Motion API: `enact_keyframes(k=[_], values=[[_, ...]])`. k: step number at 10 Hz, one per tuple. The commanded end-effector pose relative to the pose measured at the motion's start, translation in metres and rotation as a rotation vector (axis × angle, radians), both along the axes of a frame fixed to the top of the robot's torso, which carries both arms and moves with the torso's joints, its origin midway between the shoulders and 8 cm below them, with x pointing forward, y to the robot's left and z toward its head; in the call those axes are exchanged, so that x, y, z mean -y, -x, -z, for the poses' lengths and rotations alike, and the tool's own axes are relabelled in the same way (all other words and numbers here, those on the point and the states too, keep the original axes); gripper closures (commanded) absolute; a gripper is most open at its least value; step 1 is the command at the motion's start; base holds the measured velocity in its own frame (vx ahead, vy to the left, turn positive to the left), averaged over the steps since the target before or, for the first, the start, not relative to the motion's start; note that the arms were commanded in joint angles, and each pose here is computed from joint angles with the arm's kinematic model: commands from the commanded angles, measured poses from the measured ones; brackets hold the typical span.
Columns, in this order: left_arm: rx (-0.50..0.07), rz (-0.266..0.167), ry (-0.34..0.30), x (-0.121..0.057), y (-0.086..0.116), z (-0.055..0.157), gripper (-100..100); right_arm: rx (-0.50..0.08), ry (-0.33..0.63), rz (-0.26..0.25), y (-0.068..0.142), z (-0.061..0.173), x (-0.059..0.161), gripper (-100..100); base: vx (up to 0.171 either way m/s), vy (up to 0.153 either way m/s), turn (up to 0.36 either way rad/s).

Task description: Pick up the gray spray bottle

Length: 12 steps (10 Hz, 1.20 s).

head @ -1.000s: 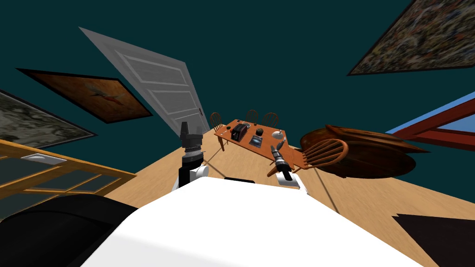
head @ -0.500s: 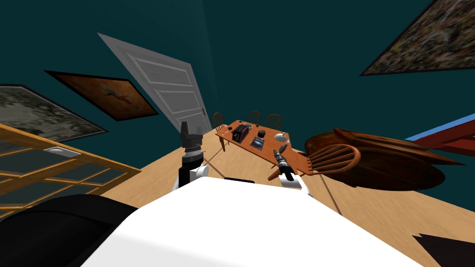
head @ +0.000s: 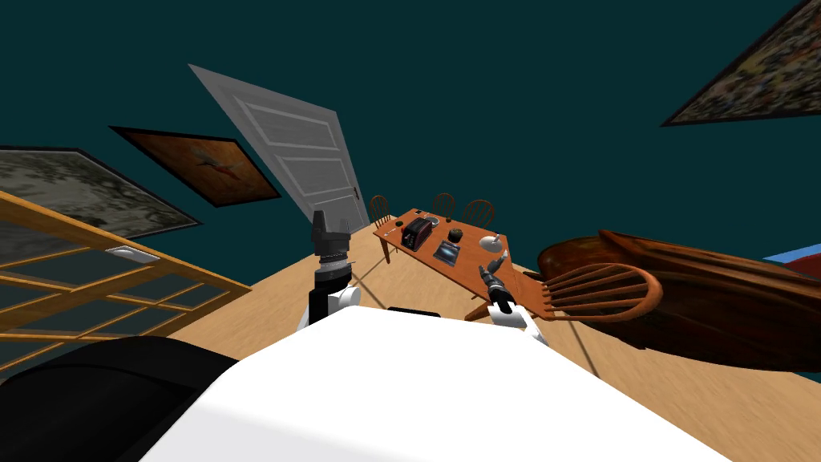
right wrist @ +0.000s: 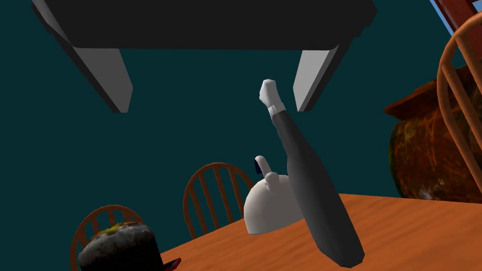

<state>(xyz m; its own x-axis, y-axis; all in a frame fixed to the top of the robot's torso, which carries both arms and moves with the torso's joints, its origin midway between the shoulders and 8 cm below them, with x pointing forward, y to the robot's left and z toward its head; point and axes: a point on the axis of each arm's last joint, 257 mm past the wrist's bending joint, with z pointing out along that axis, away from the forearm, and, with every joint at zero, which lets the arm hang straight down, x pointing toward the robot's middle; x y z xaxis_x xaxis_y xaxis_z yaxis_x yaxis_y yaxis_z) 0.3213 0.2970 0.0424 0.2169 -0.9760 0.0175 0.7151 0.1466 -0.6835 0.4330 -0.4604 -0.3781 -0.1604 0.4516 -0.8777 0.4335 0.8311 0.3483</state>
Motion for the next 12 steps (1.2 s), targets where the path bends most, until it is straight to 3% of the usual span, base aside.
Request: enact_keyframes(k=[1, 8, 10, 11, 12], values=[[0.000, 0.000, 0.000, 0.000, 0.000, 0.000, 0, -0.020, 0.015, 0.010, 0.004, 0.007, 0.008, -100, 0.041, -0.041, 0.048], [0.000, 0.000, 0.000, 0.000, 0.000, 0.000, 0, -0.211, 0.181, 0.097, 0.043, 0.037, 0.093, -100, 0.087, -0.077, 0.108], [0.000, 0.000, 0.000, 0.000, 0.000, 0.000, 0, -0.240, 0.213, 0.109, 0.049, 0.037, 0.109, -100, 0.070, -0.041, 0.057], [0.000, 0.000, 0.000, 0.000, 0.000, 0.000, 0, -0.231, 0.202, 0.106, 0.047, 0.037, 0.104, -100, 0.028, -0.016, 0.010], [0.000, 0.000, 0.000, 0.000, 0.000, 0.000, 0, -0.233, 0.205, 0.106, 0.047, 0.038, 0.105, 0, 0.006, -0.004, -0.001]])
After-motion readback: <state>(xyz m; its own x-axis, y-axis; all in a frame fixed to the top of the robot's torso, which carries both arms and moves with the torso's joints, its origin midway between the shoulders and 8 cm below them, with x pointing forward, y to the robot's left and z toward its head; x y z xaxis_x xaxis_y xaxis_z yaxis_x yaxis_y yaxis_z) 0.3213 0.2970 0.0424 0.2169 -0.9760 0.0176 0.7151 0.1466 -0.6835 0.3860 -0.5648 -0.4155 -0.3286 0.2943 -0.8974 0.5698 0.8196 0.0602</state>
